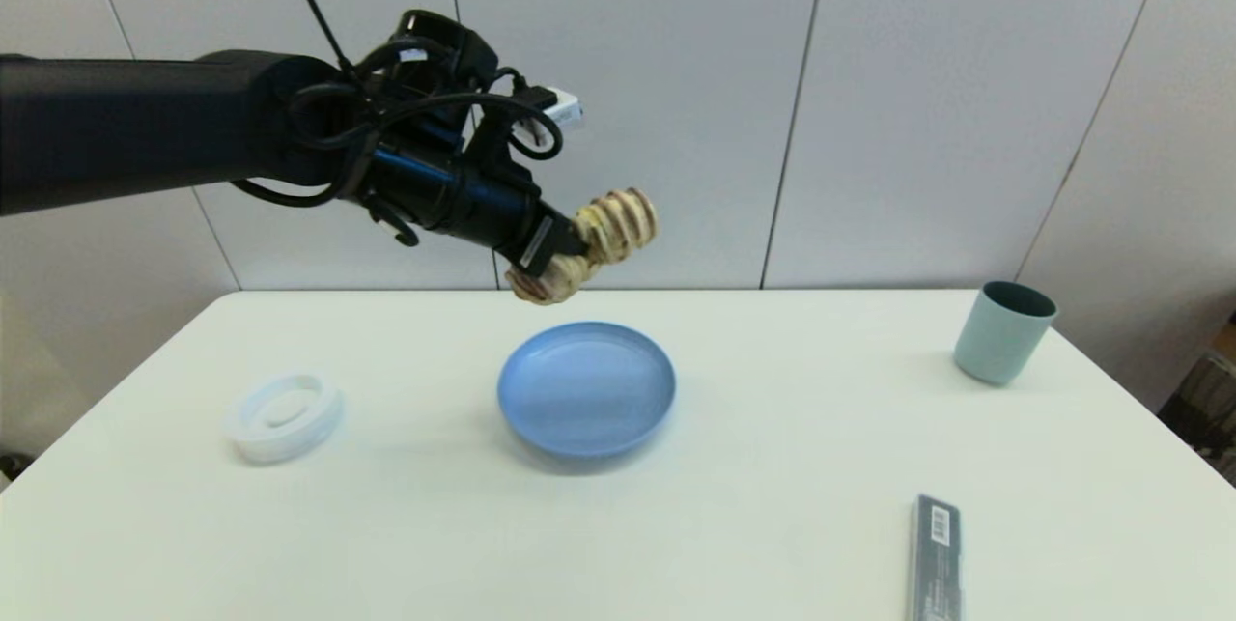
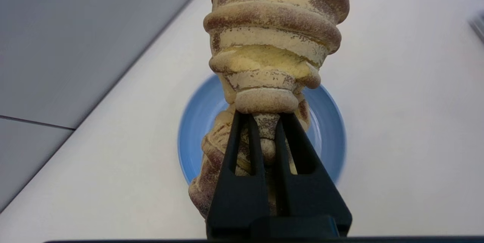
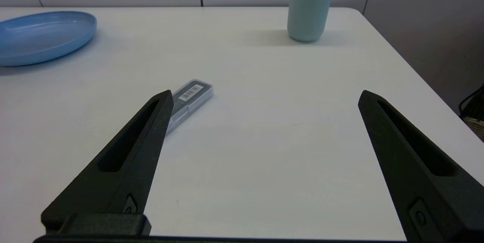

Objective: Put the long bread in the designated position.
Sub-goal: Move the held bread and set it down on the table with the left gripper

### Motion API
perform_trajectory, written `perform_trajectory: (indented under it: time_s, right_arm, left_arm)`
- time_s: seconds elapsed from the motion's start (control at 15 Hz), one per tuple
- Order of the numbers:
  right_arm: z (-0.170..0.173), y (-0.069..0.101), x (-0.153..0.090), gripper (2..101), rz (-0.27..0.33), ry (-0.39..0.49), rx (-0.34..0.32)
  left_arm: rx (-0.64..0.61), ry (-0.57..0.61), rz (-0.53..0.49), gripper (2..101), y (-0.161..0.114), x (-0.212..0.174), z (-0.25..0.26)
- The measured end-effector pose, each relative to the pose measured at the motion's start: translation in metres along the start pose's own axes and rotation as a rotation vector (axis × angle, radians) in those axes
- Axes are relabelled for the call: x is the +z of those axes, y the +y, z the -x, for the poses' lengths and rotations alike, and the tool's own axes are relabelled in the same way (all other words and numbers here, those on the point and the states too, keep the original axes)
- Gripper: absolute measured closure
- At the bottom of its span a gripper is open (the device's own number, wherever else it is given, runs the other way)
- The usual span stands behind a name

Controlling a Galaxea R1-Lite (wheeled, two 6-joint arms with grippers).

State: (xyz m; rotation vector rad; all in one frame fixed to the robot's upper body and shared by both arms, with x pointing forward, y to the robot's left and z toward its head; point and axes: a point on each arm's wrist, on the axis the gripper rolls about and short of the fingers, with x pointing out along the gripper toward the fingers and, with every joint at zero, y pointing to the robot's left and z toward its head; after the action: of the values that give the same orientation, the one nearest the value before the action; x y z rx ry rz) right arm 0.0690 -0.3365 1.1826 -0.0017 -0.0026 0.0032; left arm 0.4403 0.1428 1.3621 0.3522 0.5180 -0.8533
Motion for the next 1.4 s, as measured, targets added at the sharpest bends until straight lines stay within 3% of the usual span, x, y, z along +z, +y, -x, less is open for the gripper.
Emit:
perform_trajectory:
  time_s: [0.6,1.0,1.4]
  right_arm:
    - [0.000,0.000,0.000,5.2,-0.001,0.000,0.000]
    - [0.000,0.000,0.000,5.2,0.000,0.000,0.001]
    - [0.000,0.000,0.000,5.2,-0.001,0.000,0.001]
  left_arm:
    - [0.081,-0.072,0.019,95.5,0.037,-0.026,-0.109]
    - [0.135,-0.050,0.050,95.5,0.071,-0.055,-0.127]
    - [0.139,-0.026,0.060,95.5,0.080,-0.066,-0.130]
